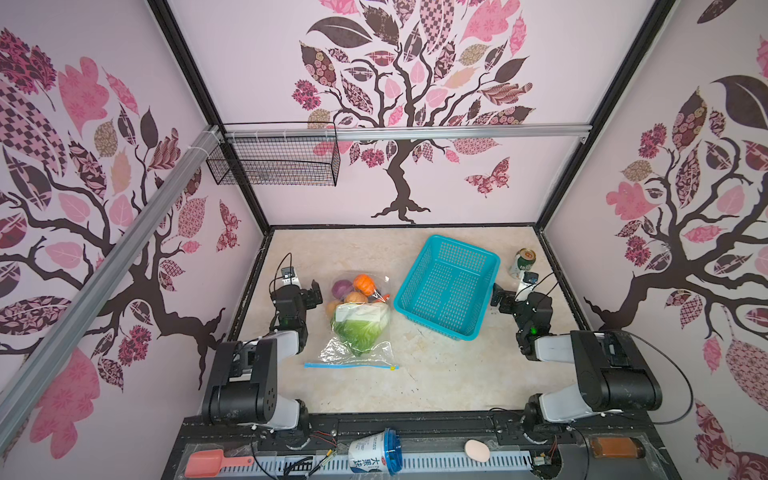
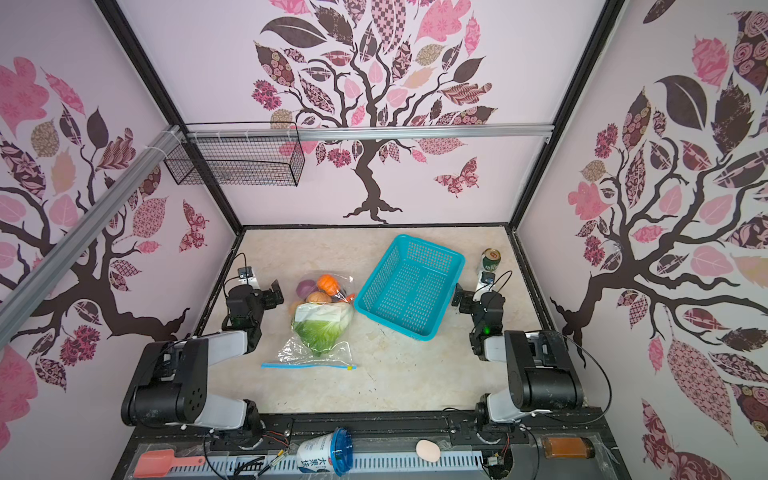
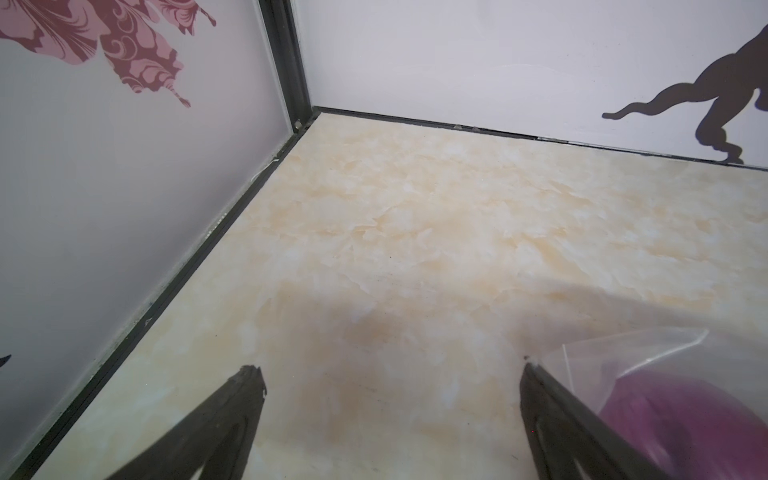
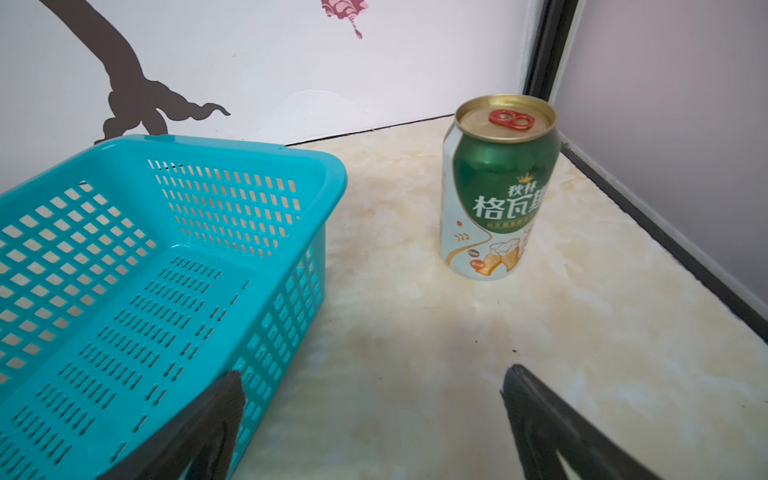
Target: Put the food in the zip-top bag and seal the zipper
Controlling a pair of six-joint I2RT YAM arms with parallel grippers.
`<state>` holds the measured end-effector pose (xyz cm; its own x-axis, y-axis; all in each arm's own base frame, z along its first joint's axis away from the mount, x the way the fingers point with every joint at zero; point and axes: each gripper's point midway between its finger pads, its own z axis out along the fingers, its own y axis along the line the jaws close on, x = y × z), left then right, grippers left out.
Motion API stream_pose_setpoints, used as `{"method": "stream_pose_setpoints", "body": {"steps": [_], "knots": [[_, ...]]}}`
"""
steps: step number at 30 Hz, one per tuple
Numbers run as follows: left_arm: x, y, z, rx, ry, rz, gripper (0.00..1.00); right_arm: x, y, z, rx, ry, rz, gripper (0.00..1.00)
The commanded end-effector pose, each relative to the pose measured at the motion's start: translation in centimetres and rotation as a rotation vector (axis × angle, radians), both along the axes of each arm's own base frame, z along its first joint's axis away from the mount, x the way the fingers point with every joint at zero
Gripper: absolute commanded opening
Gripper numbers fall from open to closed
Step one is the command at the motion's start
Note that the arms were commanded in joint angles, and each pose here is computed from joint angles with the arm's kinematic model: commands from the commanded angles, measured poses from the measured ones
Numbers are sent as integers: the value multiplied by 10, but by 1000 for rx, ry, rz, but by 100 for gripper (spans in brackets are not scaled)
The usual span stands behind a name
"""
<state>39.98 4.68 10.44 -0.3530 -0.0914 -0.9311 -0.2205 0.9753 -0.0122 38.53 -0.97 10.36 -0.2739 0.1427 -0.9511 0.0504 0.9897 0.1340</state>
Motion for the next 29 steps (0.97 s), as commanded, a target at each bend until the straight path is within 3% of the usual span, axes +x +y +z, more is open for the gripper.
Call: {"method": "stream_pose_setpoints", "body": {"steps": [1, 5, 9, 29], "knots": [[1, -10, 1, -2, -57, -43, 99, 5, 15, 10, -22, -50, 73, 100], [-3, -12, -2, 4, -80, -45, 99, -2, 15, 12, -25, -126, 62, 100], [-3, -11, -3, 2, -75, -41, 99, 1, 14, 7, -30, -75, 50, 100], [-4, -14, -2, 60, -72, 1, 98, 1, 14, 7, -36, -77, 43, 100]]}}
